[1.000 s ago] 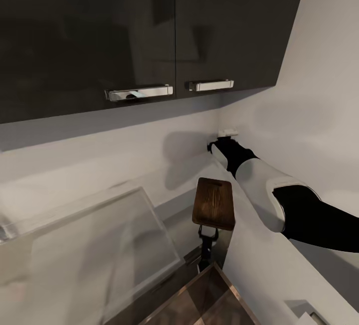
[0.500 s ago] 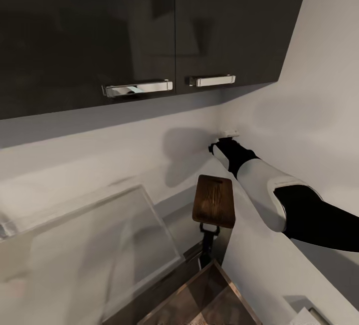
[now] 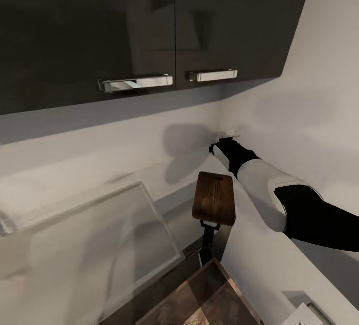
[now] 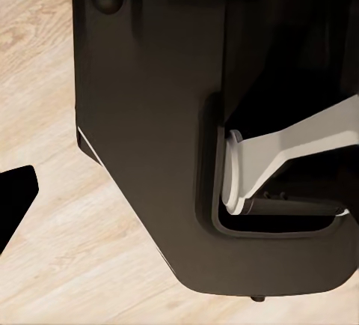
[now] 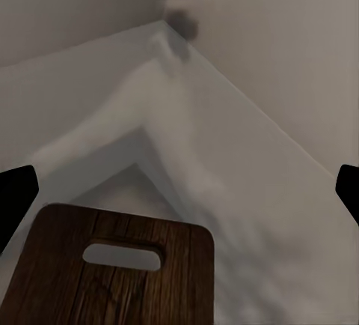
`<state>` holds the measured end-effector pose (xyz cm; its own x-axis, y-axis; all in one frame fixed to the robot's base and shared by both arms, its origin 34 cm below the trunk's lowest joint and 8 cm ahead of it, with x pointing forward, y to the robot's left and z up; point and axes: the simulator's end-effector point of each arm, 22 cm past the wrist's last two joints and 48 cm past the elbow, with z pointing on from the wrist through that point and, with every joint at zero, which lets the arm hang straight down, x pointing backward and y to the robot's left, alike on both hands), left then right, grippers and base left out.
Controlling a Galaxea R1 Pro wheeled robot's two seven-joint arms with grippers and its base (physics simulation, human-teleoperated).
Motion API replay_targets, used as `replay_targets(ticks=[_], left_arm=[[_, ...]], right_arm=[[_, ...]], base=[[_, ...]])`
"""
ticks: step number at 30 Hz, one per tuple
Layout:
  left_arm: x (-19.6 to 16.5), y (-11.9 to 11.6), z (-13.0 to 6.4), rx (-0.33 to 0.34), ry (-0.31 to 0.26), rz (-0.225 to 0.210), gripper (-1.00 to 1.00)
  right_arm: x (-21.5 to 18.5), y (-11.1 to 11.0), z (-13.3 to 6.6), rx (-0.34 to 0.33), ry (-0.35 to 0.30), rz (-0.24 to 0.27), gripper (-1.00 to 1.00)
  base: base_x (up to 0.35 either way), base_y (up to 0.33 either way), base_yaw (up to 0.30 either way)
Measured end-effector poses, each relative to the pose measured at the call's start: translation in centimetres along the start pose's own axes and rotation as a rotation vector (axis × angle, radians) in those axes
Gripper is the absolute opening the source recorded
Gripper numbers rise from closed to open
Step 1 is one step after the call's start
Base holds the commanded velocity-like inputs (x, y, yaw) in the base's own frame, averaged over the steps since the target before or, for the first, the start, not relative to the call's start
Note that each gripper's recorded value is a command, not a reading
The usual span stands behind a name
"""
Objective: In the kitchen, take the Vidalia onion out of the sink, dice it on the chopping board with the paring knife, put the diced onion into the bowl on the countertop, then place both the paring knife and the chopping board into the sink.
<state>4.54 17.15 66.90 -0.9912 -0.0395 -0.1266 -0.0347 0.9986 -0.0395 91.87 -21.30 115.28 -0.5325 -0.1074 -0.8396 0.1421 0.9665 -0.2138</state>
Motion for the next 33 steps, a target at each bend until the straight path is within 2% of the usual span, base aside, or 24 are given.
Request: replay_targets(ticks=[10,21,33], left_arm=[[0.5,0.0,-0.2,-0.001,0.016,-0.001,1.00],[1.1,-0.1,-0.4,0.000,0.034,-0.002,1.00],[1.7,-0.1,-0.6,-0.001,0.054,-0.003,1.00]], right_arm=[[1.0,0.2,0.9,0.000,0.016,-0.003,1.00],[2.3,-1.2,2.3,0.021,0.037,-0.002,1.00],[3.4,-1.1,3.3,0.021,0.055,-0.004,1.00]], base=[[0.000,0.000,0.000],[0.000,0.000,0.000],[0.000,0.000,0.000]])
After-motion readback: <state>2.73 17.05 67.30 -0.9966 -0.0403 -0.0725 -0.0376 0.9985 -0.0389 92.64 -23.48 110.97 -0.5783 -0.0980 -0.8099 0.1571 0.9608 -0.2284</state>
